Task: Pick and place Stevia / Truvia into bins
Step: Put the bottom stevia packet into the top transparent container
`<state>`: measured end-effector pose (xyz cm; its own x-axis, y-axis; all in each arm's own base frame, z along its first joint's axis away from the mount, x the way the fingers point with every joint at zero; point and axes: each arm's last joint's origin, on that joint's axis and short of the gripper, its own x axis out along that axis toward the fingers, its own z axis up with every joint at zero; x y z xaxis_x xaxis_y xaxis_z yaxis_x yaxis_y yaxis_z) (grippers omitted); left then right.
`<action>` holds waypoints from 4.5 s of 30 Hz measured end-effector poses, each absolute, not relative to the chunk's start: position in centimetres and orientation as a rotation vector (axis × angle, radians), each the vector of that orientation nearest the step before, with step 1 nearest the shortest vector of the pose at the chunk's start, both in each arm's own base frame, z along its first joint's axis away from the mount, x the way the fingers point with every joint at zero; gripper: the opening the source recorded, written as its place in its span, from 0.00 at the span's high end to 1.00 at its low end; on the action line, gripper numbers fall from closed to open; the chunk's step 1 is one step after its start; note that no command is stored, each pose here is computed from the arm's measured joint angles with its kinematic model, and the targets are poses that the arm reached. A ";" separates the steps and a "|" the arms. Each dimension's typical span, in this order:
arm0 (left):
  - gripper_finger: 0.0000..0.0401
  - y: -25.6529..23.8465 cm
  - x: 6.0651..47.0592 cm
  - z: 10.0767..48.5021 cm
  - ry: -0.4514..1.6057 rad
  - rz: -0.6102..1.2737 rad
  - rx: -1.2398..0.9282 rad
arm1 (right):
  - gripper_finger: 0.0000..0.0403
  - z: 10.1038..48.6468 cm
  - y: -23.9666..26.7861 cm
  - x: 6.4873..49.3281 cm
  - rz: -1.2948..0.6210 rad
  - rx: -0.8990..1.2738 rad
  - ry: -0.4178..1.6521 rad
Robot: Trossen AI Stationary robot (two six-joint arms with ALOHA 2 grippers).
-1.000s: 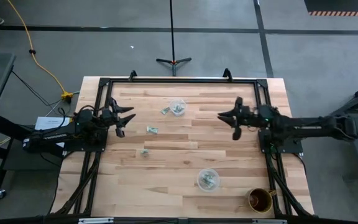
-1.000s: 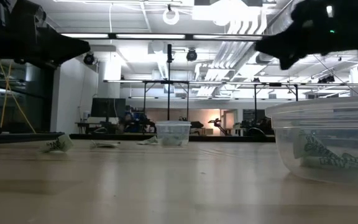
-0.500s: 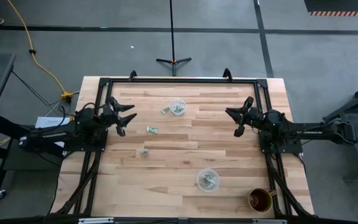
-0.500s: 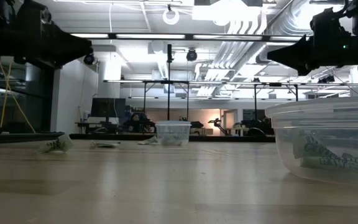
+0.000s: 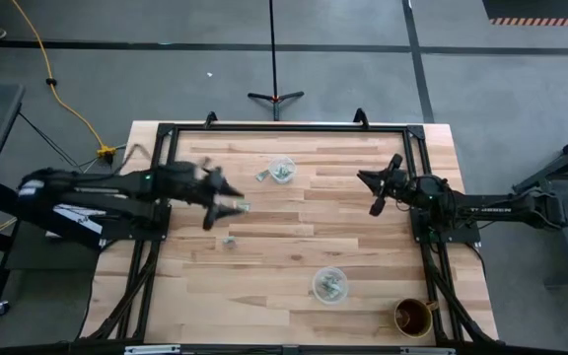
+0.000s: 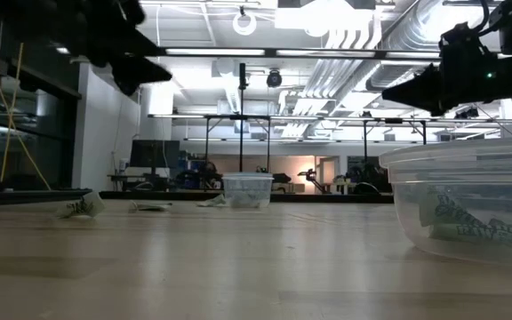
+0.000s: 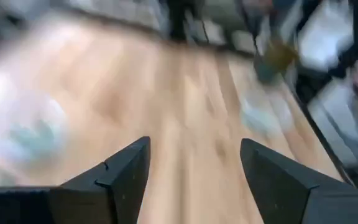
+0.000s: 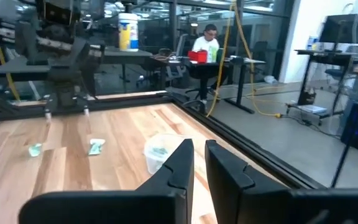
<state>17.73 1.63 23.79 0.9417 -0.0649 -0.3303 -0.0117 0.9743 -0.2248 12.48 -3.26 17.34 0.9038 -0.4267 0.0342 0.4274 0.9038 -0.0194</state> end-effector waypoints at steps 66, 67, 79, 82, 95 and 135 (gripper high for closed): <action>0.52 -7.1 23.8 14.1 1.302 0.235 -0.151 | 0.93 16.8 -3.1 12.4 -0.385 -0.137 0.049; 0.55 -7.1 23.8 14.1 1.303 0.229 -0.156 | 0.94 16.8 -3.1 12.4 -0.386 -0.137 0.048; 0.92 -5.9 26.7 16.7 1.061 0.256 0.027 | 0.94 17.0 -2.9 12.5 -0.309 -0.125 0.024; 0.85 -4.0 28.1 18.4 0.981 0.386 0.152 | 0.93 17.0 -2.9 12.5 -0.312 -0.136 0.025; 0.91 9.2 31.4 21.7 0.645 0.353 0.045 | 0.95 17.2 -2.9 12.5 -0.310 -0.140 0.003; 0.25 7.2 27.2 16.6 1.273 0.151 -0.168 | 0.96 17.2 -3.1 12.4 -0.398 -0.193 0.021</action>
